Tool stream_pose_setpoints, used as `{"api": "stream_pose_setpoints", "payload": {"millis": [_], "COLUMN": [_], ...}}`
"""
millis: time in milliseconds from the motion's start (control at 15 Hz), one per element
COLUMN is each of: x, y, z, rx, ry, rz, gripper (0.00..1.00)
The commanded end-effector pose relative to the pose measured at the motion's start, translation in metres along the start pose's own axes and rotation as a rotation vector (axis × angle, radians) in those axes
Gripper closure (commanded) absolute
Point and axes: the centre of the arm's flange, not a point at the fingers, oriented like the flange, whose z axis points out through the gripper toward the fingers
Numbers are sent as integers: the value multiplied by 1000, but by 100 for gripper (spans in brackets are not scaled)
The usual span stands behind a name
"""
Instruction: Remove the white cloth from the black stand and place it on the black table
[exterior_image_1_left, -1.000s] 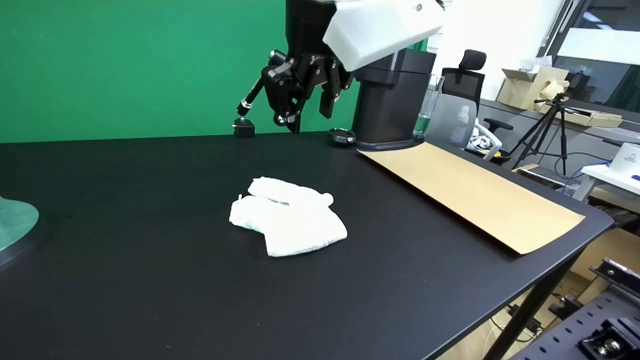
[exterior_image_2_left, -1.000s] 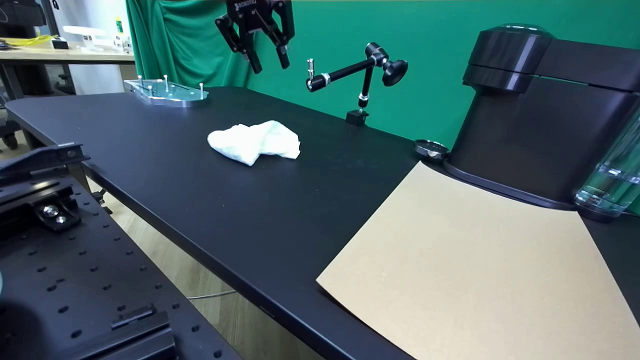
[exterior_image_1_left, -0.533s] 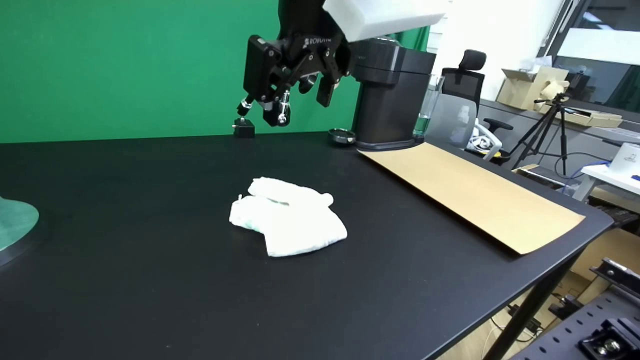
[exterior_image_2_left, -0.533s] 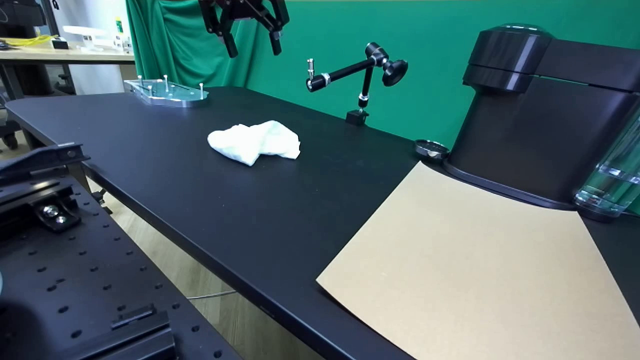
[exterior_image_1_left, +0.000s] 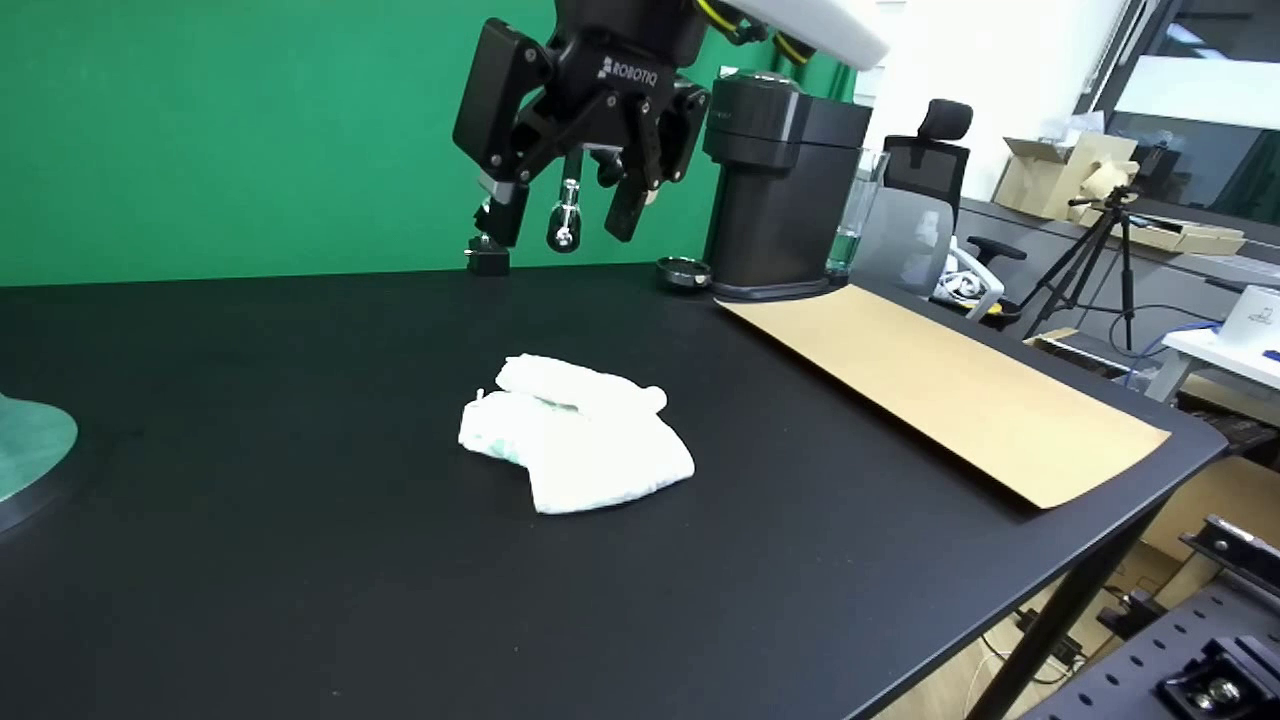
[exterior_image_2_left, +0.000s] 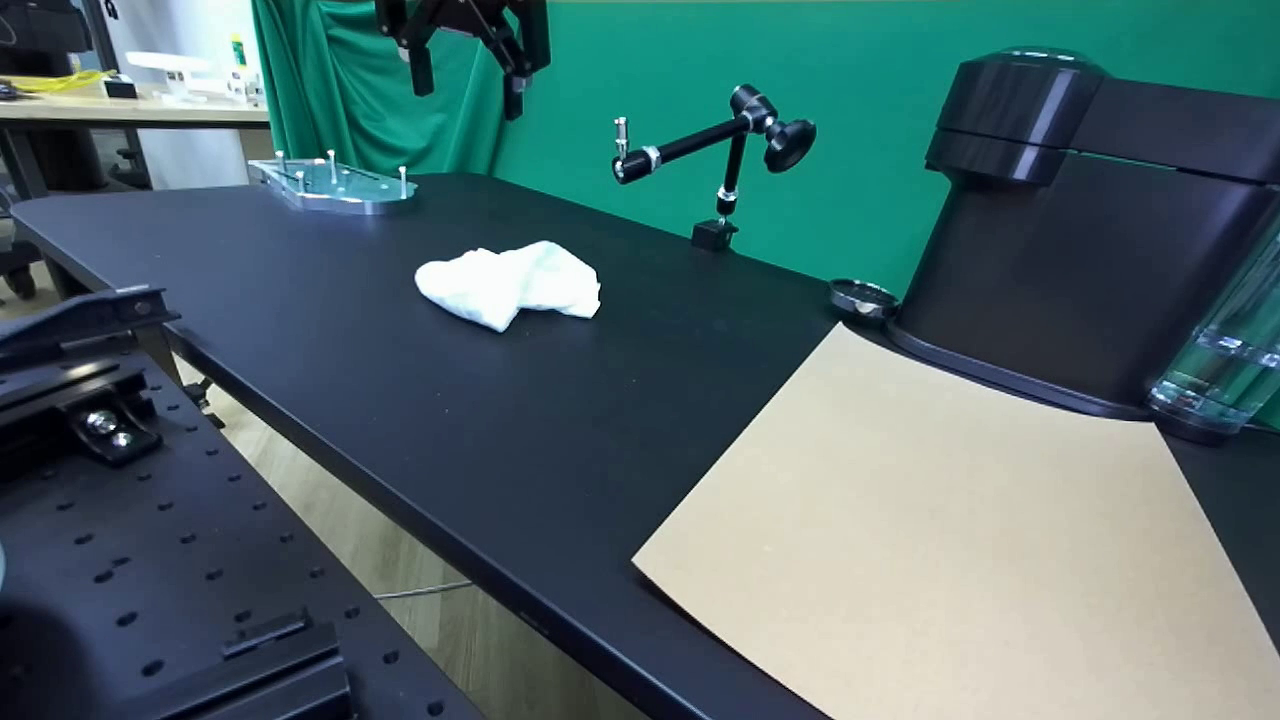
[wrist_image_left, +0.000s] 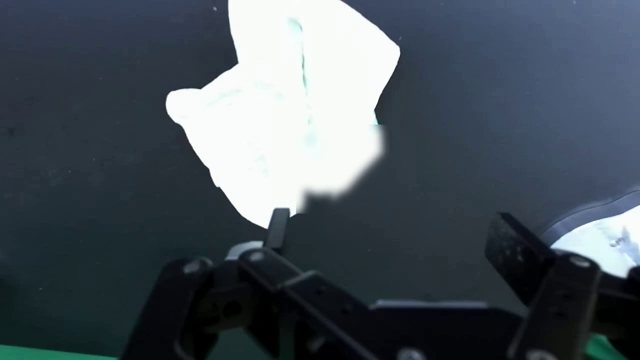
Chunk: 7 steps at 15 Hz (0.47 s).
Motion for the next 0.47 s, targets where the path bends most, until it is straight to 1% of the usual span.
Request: {"api": "stream_pose_setpoints", "payload": {"millis": [0,267,400], "x": [-6,-8,-8], "y": [5,14,18], "z": [-20,-22,-22], "rx": [-28,-52,-45], "ry": [-25,-26,-28], "rz": [23,3,-9], "gripper": [0,0,0]}}
